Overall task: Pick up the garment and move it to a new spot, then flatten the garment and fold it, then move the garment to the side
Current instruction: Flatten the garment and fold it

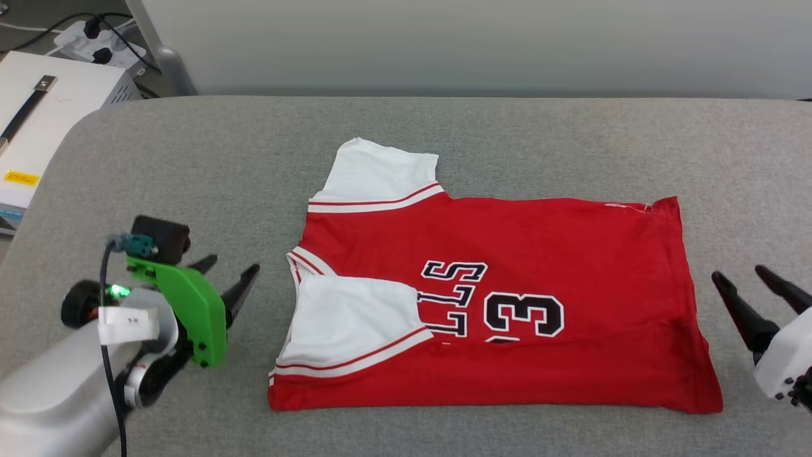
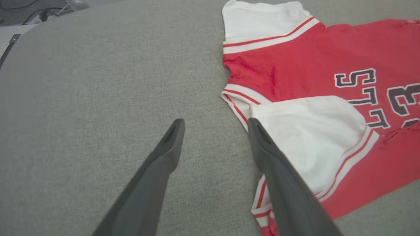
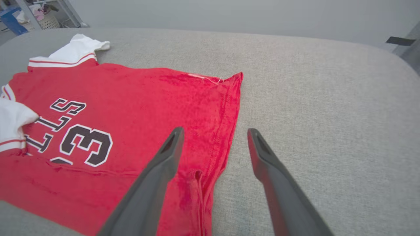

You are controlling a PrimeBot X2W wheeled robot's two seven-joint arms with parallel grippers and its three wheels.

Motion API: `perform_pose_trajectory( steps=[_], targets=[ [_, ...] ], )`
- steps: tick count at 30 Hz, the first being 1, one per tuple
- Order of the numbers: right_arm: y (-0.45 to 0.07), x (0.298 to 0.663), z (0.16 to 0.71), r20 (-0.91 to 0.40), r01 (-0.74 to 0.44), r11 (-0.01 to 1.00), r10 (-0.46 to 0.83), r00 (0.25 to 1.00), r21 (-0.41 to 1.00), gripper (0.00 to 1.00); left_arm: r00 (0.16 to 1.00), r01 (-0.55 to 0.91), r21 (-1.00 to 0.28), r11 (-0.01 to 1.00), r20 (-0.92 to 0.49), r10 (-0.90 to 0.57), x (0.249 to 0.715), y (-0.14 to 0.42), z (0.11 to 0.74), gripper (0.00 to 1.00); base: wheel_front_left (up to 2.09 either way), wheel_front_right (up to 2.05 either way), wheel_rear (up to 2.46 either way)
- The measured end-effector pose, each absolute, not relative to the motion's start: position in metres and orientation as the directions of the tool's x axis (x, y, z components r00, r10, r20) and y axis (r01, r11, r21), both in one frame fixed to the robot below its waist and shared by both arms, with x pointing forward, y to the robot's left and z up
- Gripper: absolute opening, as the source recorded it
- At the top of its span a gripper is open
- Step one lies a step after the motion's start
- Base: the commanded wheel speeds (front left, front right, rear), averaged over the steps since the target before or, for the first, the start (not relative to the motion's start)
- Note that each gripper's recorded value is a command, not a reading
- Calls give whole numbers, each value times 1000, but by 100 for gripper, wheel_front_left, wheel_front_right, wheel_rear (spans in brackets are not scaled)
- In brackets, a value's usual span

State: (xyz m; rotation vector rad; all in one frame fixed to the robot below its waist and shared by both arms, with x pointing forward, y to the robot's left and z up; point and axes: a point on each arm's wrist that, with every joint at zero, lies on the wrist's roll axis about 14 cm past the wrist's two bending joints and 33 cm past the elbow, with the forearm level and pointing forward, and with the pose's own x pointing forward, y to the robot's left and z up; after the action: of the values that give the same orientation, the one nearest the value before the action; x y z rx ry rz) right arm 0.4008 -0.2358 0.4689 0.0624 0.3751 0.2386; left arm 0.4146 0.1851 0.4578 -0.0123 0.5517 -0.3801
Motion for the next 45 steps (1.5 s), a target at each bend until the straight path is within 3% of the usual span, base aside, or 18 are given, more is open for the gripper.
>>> perform_pose_trajectory(
  steps=[9,14,18,21,26,35,45],
  targets=[
    [-235,421,525,-39,-156,986,158,987,54,100,890,383,8,924,-273,-366,486,170,530,100,0,0,0],
    [-217,425,526,-7,-173,983,173,985,57,100,907,399,59,915,-169,-385,531,153,564,100,0,0,0],
    [-207,431,524,2,-188,980,189,982,56,100,895,430,77,899,-164,-414,565,138,576,100,0,0,0],
    [-202,437,518,-15,-201,978,202,979,48,100,870,462,71,884,-229,-436,586,129,569,100,0,0,0],
    [-200,445,502,-56,-209,977,212,976,44,100,778,507,52,860,-457,-431,608,120,525,100,0,0,0],
    [-205,460,475,-114,-202,979,205,972,39,100,517,540,-36,841,-774,-365,618,108,446,100,0,0,0],
    [-213,466,440,-181,-182,982,187,966,44,100,362,578,-53,814,-878,-314,621,98,371,100,0,0,0]
  ],
)
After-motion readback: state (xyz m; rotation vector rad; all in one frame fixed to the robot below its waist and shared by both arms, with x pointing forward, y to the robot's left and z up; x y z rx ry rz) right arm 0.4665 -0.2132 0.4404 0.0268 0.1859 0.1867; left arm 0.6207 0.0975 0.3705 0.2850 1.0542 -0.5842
